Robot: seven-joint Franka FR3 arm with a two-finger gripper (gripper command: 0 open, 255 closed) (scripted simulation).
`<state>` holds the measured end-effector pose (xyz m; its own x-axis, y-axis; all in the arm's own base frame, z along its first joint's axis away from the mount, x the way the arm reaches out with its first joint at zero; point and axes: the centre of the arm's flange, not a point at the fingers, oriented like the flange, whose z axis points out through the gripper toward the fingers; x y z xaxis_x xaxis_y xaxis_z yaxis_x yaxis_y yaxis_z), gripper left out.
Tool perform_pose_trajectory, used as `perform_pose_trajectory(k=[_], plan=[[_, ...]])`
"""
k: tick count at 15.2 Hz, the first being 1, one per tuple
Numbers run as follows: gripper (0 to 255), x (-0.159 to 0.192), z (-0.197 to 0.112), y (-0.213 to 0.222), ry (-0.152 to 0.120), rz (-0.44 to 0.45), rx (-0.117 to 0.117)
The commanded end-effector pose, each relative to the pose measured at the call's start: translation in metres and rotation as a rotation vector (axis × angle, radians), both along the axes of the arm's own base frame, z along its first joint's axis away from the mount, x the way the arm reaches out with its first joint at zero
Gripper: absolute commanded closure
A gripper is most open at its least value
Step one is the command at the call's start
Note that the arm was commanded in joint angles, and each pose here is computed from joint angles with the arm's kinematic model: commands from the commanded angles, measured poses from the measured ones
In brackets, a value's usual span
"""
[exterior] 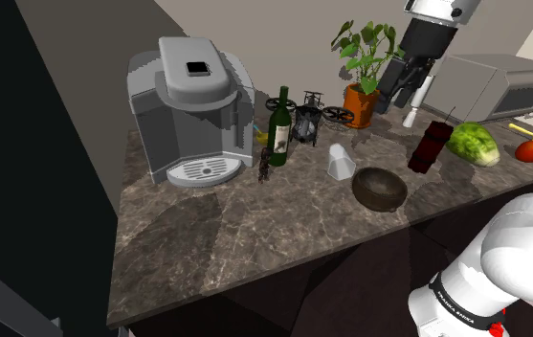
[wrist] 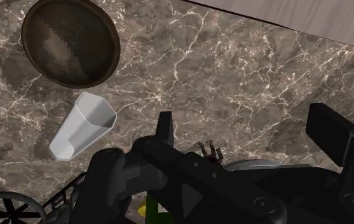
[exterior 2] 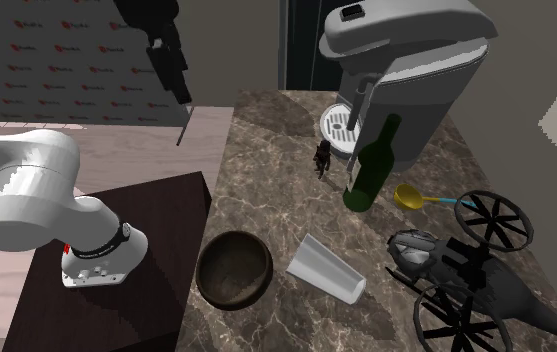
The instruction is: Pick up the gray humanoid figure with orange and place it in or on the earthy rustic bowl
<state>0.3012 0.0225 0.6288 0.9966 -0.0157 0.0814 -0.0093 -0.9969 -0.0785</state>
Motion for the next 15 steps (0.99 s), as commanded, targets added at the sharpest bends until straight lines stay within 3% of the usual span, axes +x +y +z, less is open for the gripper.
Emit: perform_pose_trajectory(k=[1,15], plan=[[0,0.000,0.000,0.000,0.000,0.000,0.000],[0,0.151,-0.109,0.014,0.027,-0.065,0.028]])
